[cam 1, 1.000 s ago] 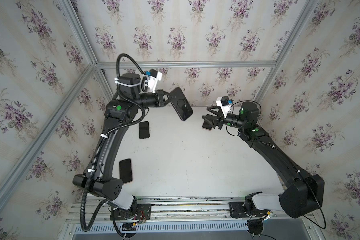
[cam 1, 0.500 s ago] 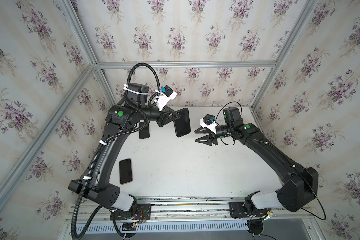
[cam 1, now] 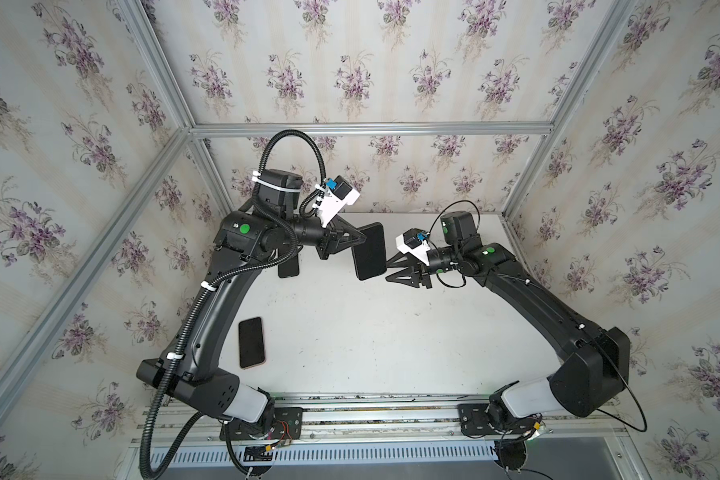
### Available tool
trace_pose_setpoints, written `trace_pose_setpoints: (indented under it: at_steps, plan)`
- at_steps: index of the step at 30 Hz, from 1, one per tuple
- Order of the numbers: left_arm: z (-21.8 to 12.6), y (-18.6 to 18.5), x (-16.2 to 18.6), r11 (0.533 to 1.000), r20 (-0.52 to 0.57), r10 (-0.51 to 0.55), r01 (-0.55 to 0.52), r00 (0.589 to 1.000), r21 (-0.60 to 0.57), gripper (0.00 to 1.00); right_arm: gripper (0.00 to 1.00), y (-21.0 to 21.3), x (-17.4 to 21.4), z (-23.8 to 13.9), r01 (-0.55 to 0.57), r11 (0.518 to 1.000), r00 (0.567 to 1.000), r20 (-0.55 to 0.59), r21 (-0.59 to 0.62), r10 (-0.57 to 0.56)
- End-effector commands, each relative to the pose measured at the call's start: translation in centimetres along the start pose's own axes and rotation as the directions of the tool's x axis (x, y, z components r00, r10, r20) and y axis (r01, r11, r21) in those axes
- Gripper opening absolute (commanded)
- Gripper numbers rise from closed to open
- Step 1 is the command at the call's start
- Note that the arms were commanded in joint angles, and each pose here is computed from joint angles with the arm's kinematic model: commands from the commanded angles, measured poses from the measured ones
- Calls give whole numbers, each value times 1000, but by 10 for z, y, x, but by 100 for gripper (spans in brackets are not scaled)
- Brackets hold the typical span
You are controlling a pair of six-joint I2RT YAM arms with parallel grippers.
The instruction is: Take the phone out of the phone case
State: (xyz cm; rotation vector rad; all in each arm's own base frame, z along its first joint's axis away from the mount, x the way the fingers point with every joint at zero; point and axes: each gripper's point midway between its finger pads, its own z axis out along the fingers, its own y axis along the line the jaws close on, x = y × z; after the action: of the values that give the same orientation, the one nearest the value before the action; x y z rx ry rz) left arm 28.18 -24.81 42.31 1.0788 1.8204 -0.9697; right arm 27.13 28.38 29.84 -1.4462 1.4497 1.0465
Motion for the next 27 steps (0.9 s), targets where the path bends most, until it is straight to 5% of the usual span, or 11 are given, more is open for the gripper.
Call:
trace_pose_setpoints:
  at_steps: [1,27]
  plan:
    - [0,-5,-7,998,27,50,-51,998,26,0,41,5,-11,0,20,999,1000,25,-27,-20]
    - [4,-4,-10,997,34,68,-69,997,43,0,20,5,-10,4,33,998,999,19,-44,-32]
